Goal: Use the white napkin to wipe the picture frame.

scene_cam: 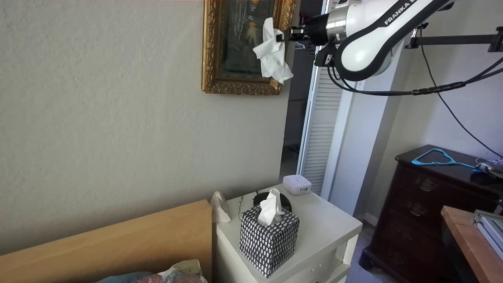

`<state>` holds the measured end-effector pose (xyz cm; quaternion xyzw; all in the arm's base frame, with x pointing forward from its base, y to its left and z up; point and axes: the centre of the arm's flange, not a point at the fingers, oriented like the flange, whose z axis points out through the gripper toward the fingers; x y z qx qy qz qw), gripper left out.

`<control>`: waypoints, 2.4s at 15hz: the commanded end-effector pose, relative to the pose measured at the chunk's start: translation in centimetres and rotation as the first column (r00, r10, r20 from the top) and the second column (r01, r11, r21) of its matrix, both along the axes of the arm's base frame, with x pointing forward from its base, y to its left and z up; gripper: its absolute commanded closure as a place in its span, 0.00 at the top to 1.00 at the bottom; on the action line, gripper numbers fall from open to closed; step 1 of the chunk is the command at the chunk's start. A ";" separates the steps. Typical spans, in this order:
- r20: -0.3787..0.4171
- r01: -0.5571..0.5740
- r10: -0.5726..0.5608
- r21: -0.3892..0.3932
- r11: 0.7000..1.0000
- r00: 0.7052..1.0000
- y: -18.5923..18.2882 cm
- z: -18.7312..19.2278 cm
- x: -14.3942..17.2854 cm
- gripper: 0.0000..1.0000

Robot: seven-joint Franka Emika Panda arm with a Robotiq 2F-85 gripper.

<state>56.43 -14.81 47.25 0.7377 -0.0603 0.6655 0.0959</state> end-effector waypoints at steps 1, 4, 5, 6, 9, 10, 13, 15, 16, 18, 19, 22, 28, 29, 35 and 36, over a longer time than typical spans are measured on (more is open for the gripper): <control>0.063 -0.001 0.006 -0.069 0.998 0.998 0.3 3.0 -0.8 0.00; 0.127 0.004 0.012 -0.126 0.992 0.992 0.5 5.7 -1.6 0.00; 0.148 0.007 0.015 -0.145 0.989 0.989 0.6 6.5 -1.8 0.00; 0.170 0.009 0.020 -0.167 0.986 0.985 0.7 7.4 -2.0 0.00; 0.229 0.015 0.038 -0.227 0.974 0.973 1.1 9.9 -2.4 0.00; 0.246 0.019 0.043 -0.245 0.969 0.968 1.3 10.7 -2.5 0.00; 0.302 0.031 0.061 -0.290 0.957 0.951 1.7 12.9 -2.8 0.00; 0.321 0.039 0.063 -0.301 0.953 0.945 1.8 13.7 -2.8 0.00; 0.321 0.042 0.060 -0.301 0.953 0.945 1.7 13.7 -2.7 0.00; 0.306 0.043 0.048 -0.286 0.957 0.951 1.3 13.1 -2.2 0.00; 0.297 0.042 0.043 -0.276 0.960 0.954 1.1 12.6 -2.0 0.00; 0.263 0.047 0.022 -0.254 0.966 0.965 0.0 10.8 -0.9 0.00; 0.179 0.041 -0.004 -0.205 0.978 0.984 -1.6 7.3 2.1 0.00; 0.167 0.038 -0.005 -0.198 0.980 0.986 -1.7 6.8 2.3 0.00; 0.097 0.029 -0.016 -0.137 0.990 0.995 -1.9 3.0 2.9 0.00; 0.085 0.029 -0.018 -0.125 0.992 0.996 -2.0 2.4 2.9 0.00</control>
